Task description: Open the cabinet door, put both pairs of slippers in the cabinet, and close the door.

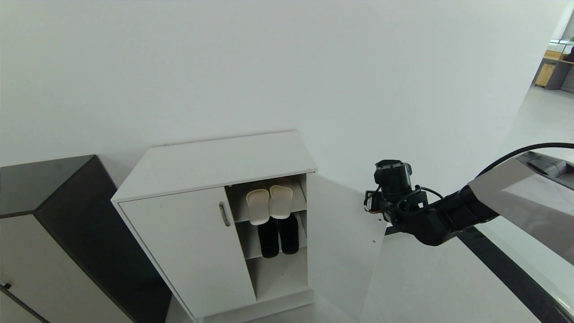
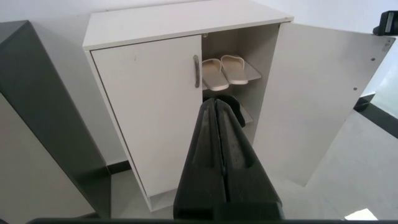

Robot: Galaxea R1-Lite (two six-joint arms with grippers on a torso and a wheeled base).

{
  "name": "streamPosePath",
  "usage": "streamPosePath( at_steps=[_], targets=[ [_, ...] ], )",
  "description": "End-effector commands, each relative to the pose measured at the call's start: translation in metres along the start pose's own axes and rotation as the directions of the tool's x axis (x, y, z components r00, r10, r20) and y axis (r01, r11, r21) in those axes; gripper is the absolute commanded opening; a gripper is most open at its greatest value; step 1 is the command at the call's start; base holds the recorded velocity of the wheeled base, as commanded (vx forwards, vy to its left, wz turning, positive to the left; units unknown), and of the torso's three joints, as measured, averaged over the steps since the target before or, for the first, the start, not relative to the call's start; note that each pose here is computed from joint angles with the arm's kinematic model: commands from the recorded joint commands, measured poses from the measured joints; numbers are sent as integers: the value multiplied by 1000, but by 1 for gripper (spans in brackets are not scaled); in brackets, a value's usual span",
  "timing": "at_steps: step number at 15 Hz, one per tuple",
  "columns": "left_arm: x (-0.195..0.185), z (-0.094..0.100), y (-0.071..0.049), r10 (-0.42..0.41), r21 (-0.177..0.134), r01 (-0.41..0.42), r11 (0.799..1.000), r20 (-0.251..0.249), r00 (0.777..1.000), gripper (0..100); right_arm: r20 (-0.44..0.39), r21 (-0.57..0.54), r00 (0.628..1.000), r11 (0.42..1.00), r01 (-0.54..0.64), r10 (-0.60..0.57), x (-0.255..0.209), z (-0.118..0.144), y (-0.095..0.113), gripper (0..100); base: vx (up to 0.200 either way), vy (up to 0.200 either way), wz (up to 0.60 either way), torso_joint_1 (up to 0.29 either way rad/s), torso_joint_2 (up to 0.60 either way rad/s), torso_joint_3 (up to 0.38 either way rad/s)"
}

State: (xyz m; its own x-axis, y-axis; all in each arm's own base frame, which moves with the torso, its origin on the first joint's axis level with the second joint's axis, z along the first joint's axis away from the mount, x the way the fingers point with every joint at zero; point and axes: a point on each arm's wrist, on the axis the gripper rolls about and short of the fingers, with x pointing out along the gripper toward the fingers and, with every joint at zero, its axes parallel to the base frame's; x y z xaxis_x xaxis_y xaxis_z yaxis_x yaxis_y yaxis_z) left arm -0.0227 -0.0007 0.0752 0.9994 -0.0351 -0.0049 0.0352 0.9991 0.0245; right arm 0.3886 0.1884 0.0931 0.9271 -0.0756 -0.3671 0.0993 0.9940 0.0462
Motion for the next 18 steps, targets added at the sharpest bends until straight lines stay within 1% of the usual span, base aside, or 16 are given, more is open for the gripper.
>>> streamPosePath(
  at_steps=[1,4,9,11,14,16,18],
  targets=[
    [0,0,0,0,0,0,1000,-1,1000,0,-2,-2,1000,1000,2,-2,-1,0,0,0,0,0,0,0,0,0],
    [0,0,0,0,0,0,1000,-1,1000,0,-8,-13,1000,1000,-9,9,-8,-3,4,0,0,0,0,0,0,0],
    [0,0,0,0,0,0,1000,-1,1000,0,-29,-53,996,995,-83,81,-42,-11,22,0,0,0,0,0,0,0],
    [0,0,0,0,0,0,1000,-1,1000,0,-38,-77,989,986,-145,143,-69,-16,36,0,0,0,0,0,0,0],
    [0,0,0,0,-2,0,1000,-1,1000,0,-54,-110,975,969,-221,216,-100,-24,50,0,0,0,0,0,0,0],
    [0,0,0,0,-2,0,1000,-1,1000,0,-54,-112,972,966,-232,227,-105,-24,52,0,0,0,0,0,0,0],
    [0,0,0,0,-2,0,1000,-1,1000,0,-65,-116,976,970,-214,207,-97,-28,49,0,0,0,0,0,0,0]
  ],
)
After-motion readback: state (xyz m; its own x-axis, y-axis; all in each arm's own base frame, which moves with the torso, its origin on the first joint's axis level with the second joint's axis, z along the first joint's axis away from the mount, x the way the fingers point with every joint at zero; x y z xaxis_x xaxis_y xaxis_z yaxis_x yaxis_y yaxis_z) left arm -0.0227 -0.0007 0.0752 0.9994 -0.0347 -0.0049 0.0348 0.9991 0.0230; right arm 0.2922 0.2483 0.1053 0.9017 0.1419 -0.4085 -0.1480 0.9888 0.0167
